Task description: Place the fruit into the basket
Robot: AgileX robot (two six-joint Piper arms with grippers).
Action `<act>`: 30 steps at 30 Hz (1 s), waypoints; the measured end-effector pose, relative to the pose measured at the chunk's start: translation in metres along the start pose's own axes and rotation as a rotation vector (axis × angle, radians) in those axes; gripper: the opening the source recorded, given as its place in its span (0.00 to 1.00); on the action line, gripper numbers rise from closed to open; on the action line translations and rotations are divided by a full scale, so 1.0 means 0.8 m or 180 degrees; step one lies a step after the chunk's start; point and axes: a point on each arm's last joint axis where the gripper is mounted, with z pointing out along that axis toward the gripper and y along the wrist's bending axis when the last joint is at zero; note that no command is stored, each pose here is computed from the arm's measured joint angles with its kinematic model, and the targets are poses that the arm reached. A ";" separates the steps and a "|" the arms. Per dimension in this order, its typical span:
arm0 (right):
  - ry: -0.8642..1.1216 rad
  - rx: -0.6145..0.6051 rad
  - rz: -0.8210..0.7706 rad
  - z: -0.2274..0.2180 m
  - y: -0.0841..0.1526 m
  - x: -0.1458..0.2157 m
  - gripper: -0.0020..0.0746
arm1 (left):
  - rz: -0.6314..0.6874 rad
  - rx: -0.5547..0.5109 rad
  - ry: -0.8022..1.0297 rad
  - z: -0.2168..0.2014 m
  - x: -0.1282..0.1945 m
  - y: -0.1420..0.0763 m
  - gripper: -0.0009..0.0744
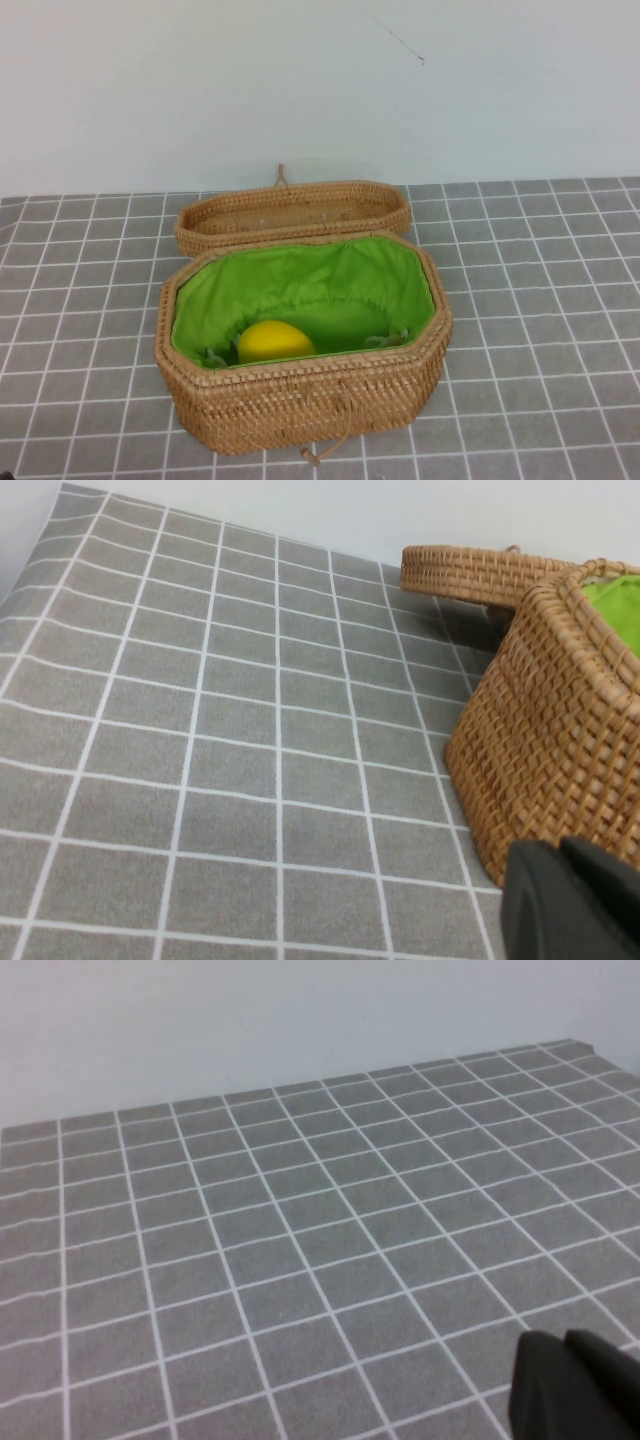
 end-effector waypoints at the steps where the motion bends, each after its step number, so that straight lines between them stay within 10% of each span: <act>1: 0.0013 0.0003 -0.0001 0.000 0.000 0.000 0.02 | 0.0000 0.0000 0.0000 0.000 0.000 0.000 0.01; 30: 0.0055 -0.0338 -0.0369 -0.001 0.012 0.002 0.02 | 0.0000 0.0000 0.0000 0.000 0.000 0.000 0.01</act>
